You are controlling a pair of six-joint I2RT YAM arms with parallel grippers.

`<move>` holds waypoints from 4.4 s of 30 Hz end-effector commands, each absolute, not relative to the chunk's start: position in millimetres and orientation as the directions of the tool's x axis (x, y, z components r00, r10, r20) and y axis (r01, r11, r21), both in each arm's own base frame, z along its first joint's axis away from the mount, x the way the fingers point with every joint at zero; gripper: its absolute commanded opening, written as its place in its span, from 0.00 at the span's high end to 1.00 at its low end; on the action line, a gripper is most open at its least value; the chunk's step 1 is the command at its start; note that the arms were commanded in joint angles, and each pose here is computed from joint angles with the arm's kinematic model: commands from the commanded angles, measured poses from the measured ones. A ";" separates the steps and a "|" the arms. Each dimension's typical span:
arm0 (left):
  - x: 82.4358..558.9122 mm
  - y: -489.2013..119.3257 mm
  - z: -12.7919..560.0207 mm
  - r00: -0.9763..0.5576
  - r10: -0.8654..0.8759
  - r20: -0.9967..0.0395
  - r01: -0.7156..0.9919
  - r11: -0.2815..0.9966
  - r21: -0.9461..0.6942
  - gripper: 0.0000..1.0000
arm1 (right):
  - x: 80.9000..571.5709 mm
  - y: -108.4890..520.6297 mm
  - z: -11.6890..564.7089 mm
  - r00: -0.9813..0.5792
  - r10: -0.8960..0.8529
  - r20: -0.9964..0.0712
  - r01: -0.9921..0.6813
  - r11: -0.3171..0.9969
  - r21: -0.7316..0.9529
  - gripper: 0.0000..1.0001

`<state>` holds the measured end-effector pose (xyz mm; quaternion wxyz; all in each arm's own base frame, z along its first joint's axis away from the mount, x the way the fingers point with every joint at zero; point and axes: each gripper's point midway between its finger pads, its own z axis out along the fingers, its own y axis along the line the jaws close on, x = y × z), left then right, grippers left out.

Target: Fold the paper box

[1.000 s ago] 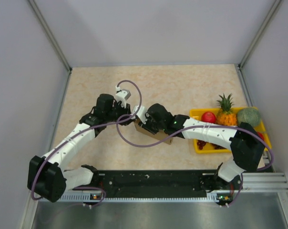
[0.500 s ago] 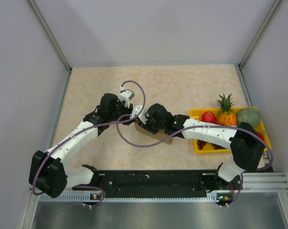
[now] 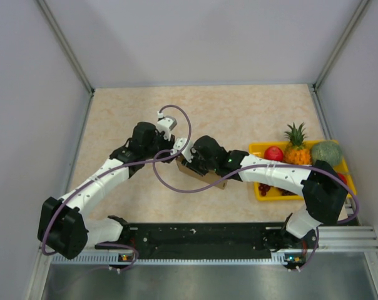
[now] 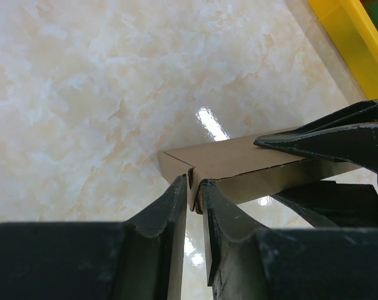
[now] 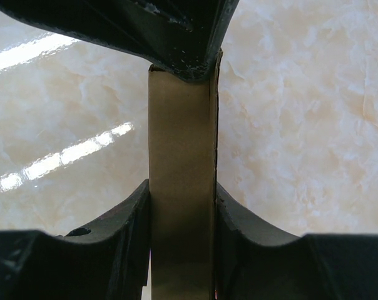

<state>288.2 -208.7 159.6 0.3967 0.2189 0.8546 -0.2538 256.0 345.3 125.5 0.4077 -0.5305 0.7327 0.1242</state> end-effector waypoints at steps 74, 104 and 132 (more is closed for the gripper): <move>291.9 -206.3 177.2 -0.560 0.209 -0.802 0.540 0.826 -0.161 0.82 | 252.4 345.4 106.3 -0.139 -0.691 -0.709 -0.896 0.393 -0.207 0.83; 276.7 -195.7 174.8 -0.545 0.224 -0.808 0.569 0.807 -0.160 0.69 | 250.7 344.2 102.1 -0.146 -0.697 -0.702 -0.898 0.392 -0.202 0.83; 293.3 -210.9 184.5 -0.529 0.195 -0.826 0.597 0.777 -0.199 0.73 | 251.7 344.3 102.2 -0.145 -0.699 -0.700 -0.898 0.390 -0.204 0.84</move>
